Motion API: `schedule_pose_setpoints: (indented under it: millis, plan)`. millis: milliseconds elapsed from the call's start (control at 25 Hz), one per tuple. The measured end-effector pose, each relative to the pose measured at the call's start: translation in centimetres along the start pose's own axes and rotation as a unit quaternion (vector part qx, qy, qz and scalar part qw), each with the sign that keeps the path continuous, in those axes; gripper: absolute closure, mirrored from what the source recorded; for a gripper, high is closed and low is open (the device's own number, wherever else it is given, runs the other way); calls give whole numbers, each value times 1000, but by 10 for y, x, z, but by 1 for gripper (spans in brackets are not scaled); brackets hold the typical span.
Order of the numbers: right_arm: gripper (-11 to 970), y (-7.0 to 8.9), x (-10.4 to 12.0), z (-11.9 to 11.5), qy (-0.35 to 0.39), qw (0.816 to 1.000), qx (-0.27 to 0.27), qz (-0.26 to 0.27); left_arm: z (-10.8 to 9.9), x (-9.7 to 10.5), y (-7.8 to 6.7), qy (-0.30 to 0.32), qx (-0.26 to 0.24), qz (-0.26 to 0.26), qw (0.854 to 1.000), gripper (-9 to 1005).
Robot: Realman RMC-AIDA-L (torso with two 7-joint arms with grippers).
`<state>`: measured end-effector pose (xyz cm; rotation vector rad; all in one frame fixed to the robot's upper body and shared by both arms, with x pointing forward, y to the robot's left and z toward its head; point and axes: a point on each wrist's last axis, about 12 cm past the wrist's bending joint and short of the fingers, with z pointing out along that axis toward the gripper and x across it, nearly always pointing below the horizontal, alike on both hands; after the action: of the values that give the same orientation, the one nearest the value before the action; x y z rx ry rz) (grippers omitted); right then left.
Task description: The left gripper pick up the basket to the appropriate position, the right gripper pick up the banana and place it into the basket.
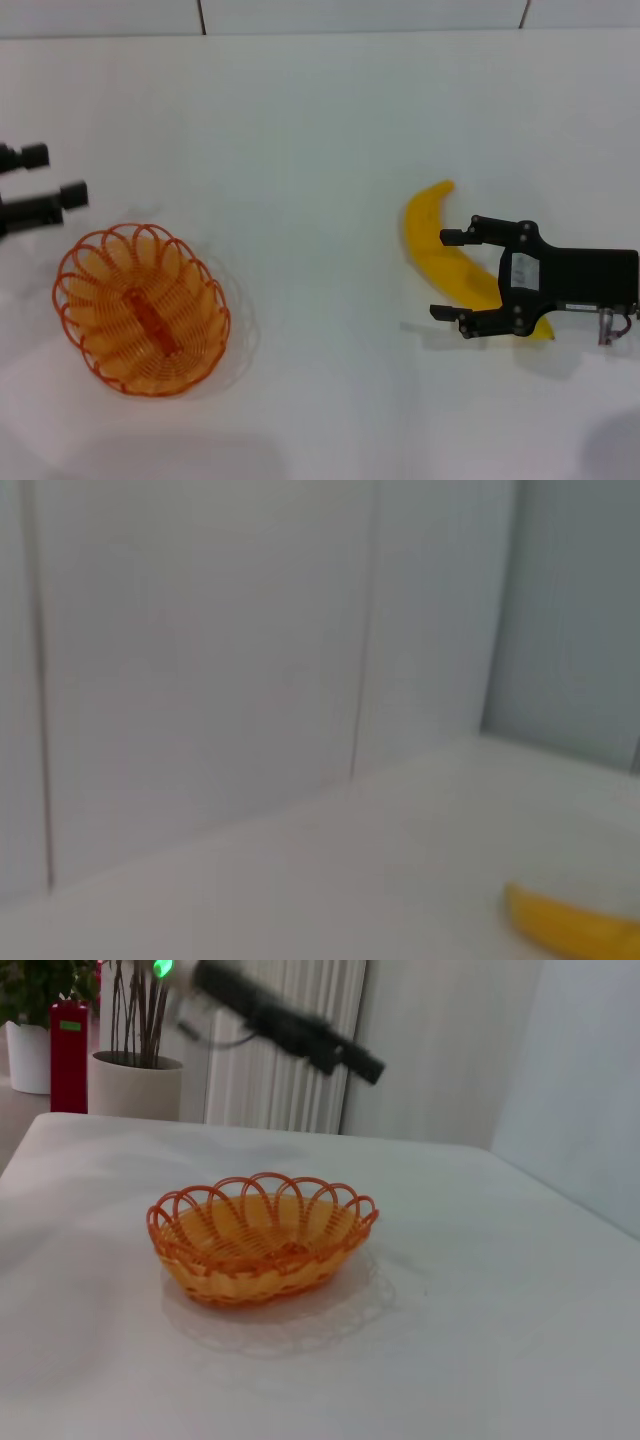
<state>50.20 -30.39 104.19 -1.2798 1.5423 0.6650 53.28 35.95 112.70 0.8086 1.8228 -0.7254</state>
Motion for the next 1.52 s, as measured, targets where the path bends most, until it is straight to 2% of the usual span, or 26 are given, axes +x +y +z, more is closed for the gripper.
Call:
schedule_pose_setpoints:
  millis: [120,280,480,600,720,960,1160,1360,1520]
  plan:
    - [80,0,0,0,0,1000,0,0,7,-33,17,81,4,1,997,153]
    - [80,-3,-3,2,-1,1000,-4,-2,20,-58,24,175,19,53,983,154]
    - [80,-4,-5,4,-3,1000,-7,-3,45,-78,16,257,36,148,954,155]
    - [79,-6,-6,5,-4,1000,-9,-4,61,-86,11,284,46,175,942,156]
    - [79,-7,-7,7,-5,1000,-11,-7,74,-87,7,307,59,182,932,162]
    - [79,-7,-8,9,-8,1000,-13,-4,103,-75,5,359,49,189,913,197]
    - [79,-7,-8,9,-7,1000,-11,-4,111,-74,3,360,50,199,910,225]
    - [79,-7,-8,9,-7,1000,-10,-3,123,-68,0,379,56,203,901,245]
    - [80,-8,-7,9,-6,1000,-9,1,126,-69,-1,379,55,204,901,261]
